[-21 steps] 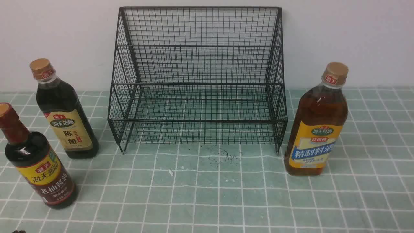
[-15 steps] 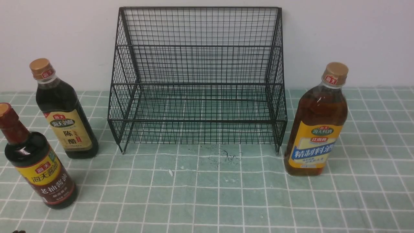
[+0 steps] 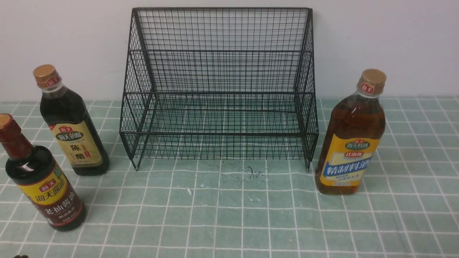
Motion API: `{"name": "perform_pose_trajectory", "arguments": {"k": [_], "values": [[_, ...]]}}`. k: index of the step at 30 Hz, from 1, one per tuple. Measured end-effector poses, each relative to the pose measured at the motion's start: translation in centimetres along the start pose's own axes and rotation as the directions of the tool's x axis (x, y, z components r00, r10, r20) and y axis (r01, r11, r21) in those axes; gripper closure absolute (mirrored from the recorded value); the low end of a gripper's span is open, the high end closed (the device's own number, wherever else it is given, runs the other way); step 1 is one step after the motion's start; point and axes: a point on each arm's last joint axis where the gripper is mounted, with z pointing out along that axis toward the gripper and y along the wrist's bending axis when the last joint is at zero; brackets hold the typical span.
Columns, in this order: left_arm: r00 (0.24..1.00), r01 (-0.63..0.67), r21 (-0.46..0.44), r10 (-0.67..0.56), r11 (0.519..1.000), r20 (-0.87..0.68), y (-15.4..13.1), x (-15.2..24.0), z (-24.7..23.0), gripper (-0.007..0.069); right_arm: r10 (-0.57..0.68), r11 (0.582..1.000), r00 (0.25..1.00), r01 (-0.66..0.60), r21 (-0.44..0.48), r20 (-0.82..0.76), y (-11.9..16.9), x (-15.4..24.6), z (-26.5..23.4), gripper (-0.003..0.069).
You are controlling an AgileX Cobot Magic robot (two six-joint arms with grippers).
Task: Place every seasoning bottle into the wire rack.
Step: Use the right arm to grab the condiment bottle closest to it
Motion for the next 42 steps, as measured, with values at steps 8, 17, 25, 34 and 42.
{"name": "perform_pose_trajectory", "arguments": {"k": [8, 17, 25, 34, 42], "values": [[1.000, 0.000, 0.000, 0.000, 1.000, 0.000, 0.0, 0.0, 0.0, 0.0631, -0.032, 0.999, 0.999, 0.032, 0.006, 0.000, -0.1, 0.0, 0.0, 0.0673], [1.000, 0.000, 0.000, 0.000, 1.000, 0.000, 0.0, 0.0, 0.0, 0.0631, -0.152, 0.988, 0.987, 0.151, 0.028, 0.047, -0.2, -0.3, 0.0, 0.0673], [1.000, 0.000, 0.000, 0.000, 1.000, 0.000, 0.0, 0.0, 0.0, 0.0631, -0.087, 0.996, 0.994, 0.086, 0.012, 0.073, -0.1, -0.5, 0.0, 0.0673], [1.000, 0.000, 0.000, 0.000, 1.000, 0.000, 0.0, 0.0, 0.0, 0.0631, 0.560, 0.828, 0.762, -0.516, -0.219, 0.326, 0.0, -3.4, -0.7, 0.0673], [1.000, 0.000, 0.000, 0.000, 1.000, 0.000, 0.0, 0.0, 0.0, 0.0631, 0.597, 0.801, 0.666, -0.533, -0.274, 0.447, -0.5, -4.6, -1.3, 0.0673]]}}
